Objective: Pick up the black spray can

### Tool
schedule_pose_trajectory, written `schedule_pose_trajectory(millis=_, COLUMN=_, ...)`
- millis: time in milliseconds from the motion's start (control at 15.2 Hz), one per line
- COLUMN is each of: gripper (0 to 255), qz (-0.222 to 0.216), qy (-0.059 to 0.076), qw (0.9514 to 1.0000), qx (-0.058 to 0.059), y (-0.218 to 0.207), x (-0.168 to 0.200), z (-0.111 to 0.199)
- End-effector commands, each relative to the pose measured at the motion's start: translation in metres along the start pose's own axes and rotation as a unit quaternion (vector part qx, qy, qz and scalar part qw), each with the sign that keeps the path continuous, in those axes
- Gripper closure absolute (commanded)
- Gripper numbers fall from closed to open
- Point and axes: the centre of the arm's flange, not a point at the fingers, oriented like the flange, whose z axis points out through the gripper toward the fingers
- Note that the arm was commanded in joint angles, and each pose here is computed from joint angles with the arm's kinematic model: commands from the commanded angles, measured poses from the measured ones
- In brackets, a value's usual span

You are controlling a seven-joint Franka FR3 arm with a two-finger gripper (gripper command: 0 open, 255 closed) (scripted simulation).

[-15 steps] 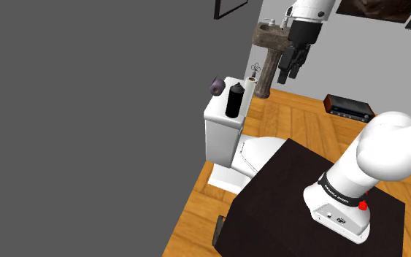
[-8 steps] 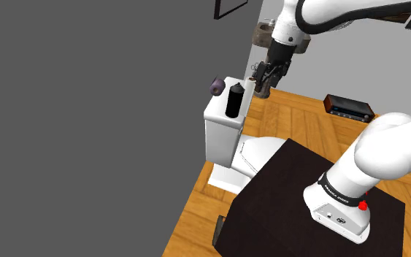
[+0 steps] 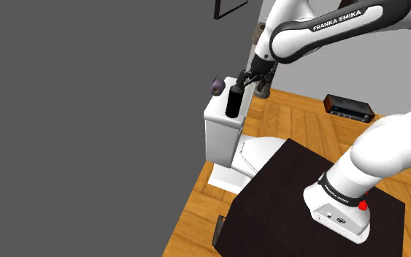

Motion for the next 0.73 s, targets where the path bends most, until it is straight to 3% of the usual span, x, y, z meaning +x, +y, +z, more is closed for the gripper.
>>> schedule_pose_trajectory(millis=0, gripper=0, qz=0.027, qy=0.021, qw=0.9994, qx=-0.006, y=0.005, x=0.015, z=0.019)
schedule_pose_trajectory(millis=264, gripper=0, qz=0.079, qy=0.059, qw=0.9950, qx=-0.021, y=0.014, x=0.043, z=0.052)
schedule_pose_trajectory(millis=594, gripper=0, qz=0.143, qy=0.105, qw=0.9833, qx=-0.039, y=0.031, x=0.080, z=0.089)
schedule_pose_trajectory(millis=660, gripper=0, qz=0.146, qy=0.108, qw=0.9826, qx=-0.040, y=0.032, x=0.082, z=0.091)
